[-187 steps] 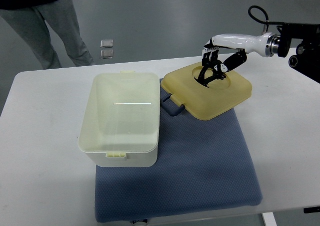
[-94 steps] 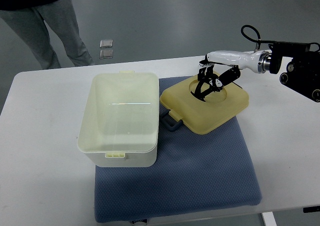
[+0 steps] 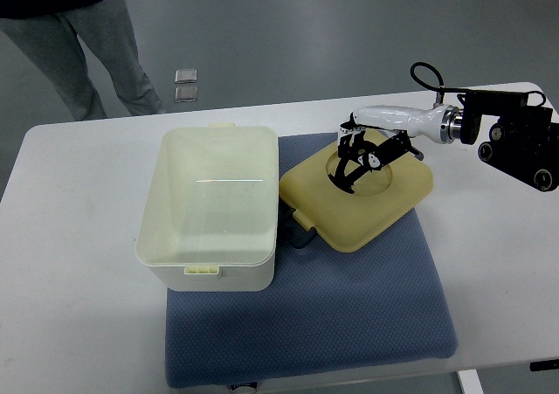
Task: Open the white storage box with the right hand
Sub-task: 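Lower the held yellow lid onto the mat beside the box, then open the right hand and withdraw it from the lid handle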
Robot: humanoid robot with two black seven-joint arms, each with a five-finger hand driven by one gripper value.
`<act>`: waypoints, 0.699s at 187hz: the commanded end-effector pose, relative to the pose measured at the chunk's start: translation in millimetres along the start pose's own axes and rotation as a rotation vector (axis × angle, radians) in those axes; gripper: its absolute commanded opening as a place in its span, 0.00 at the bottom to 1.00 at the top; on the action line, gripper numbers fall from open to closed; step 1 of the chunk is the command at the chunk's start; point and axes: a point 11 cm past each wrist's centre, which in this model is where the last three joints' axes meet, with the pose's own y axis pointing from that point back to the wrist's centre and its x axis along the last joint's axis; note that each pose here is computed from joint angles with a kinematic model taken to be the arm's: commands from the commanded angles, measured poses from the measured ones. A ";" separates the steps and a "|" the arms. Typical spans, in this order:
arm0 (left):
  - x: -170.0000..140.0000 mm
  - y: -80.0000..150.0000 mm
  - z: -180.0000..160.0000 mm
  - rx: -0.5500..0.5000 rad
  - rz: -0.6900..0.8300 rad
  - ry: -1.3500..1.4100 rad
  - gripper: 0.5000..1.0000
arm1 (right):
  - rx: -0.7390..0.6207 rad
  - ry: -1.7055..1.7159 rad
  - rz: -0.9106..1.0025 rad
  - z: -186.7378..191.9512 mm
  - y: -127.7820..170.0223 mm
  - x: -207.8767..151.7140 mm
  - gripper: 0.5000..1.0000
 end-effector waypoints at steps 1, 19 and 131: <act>0.0 0.0 0.0 0.000 0.000 0.001 1.00 | 0.000 -0.005 -0.003 0.2 -0.1 -1.4 0.07; 0.0 0.0 0.0 0.000 0.000 0.000 1.00 | 0.002 -0.009 -0.005 -0.4 -0.3 -1.5 0.34; 0.0 0.0 0.0 0.000 0.000 0.001 1.00 | 0.152 -0.267 0.248 -25.6 11.1 71.5 0.83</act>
